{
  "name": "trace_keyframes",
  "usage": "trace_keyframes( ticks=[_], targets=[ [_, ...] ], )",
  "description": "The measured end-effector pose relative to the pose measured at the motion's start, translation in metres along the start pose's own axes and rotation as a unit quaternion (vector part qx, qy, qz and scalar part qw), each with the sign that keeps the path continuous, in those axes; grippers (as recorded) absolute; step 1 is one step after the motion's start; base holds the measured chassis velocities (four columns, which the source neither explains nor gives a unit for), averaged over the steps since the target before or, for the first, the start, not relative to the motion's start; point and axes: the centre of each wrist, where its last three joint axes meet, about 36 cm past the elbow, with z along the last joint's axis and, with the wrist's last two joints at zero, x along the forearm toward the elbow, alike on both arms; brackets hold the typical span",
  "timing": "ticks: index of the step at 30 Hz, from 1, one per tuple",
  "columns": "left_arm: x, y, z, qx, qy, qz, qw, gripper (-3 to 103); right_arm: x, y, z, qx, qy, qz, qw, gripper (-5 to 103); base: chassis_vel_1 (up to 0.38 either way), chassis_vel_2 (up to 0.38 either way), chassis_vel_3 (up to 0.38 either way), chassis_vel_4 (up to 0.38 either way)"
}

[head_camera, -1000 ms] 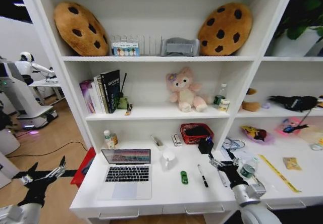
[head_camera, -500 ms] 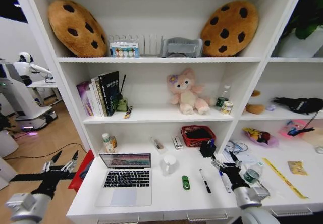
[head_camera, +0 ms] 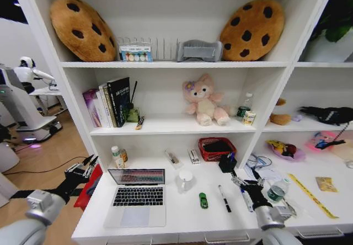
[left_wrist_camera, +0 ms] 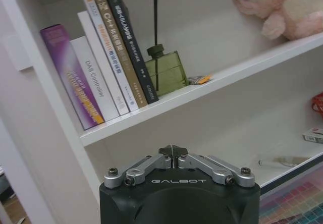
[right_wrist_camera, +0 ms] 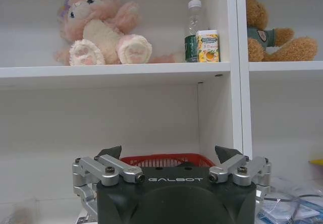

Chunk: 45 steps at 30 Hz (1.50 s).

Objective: Organize the objects on the table.

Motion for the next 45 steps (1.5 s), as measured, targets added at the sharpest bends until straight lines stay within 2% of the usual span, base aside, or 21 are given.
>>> trace_keyframes(
  ticks=[2,3,5,7,8,11,20,22,26,32,36,42,45],
  targets=[
    [-0.012,0.007,-0.006,-0.018,0.007,0.025,0.9995,0,-0.002,-0.002,0.001,-0.001,0.001,0.003,1.000,100,0.000,0.000,0.000,0.000],
    [-0.012,0.007,-0.006,-0.018,0.007,0.025,0.9995,0,-0.002,-0.002,0.001,-0.001,0.001,0.003,1.000,100,0.000,0.000,0.000,0.000],
    [-0.026,0.015,-0.015,-0.032,0.013,0.052,0.9980,0,-0.002,-0.003,0.003,0.000,0.003,0.003,1.000,100,0.000,0.000,0.000,0.000],
    [-0.031,0.017,-0.018,-0.038,0.015,0.062,0.9972,0,-0.002,-0.003,0.003,0.000,0.003,0.003,1.000,100,0.000,0.000,0.000,0.000],
    [-0.045,0.024,-0.025,-0.048,0.024,0.086,0.9949,0,-0.002,-0.002,0.003,0.001,0.003,0.002,1.000,100,0.000,0.000,0.000,0.000],
    [-0.060,0.030,-0.030,-0.054,0.038,0.105,0.9923,0,-0.005,-0.001,0.002,0.000,0.001,0.001,1.000,100,0.000,0.000,0.000,0.000],
    [-0.088,0.038,-0.034,-0.081,0.080,0.143,0.9832,0,-0.009,0.003,0.010,-0.006,0.009,-0.002,1.000,100,0.000,0.000,0.000,0.000],
    [-0.094,0.040,-0.029,-0.090,0.099,0.153,0.9791,0,-0.008,0.004,0.011,-0.008,0.010,0.000,1.000,100,0.000,0.000,0.000,0.000],
    [-0.096,0.041,-0.022,-0.094,0.116,0.160,0.9758,0,-0.009,0.005,0.011,-0.010,0.008,0.001,1.000,100,0.000,0.000,0.000,0.000],
    [-0.090,0.033,-0.008,-0.092,0.132,0.173,0.9717,0,-0.011,0.006,0.012,-0.013,0.006,0.001,1.000,100,0.000,0.000,0.000,0.000],
    [-0.076,0.013,0.004,-0.091,0.136,0.190,0.9680,0,-0.012,0.005,0.013,-0.011,0.009,0.000,1.000,100,0.000,0.000,0.000,0.000],
    [-0.063,-0.002,0.009,-0.082,0.131,0.195,0.9685,0,-0.014,0.003,0.011,-0.010,0.006,0.000,1.000,100,0.000,0.000,0.000,0.000],
    [-0.043,-0.017,0.019,-0.070,0.123,0.194,0.9707,0,-0.015,0.005,0.011,-0.012,0.006,0.003,1.000,100,0.000,0.000,0.000,0.000]
  ],
)
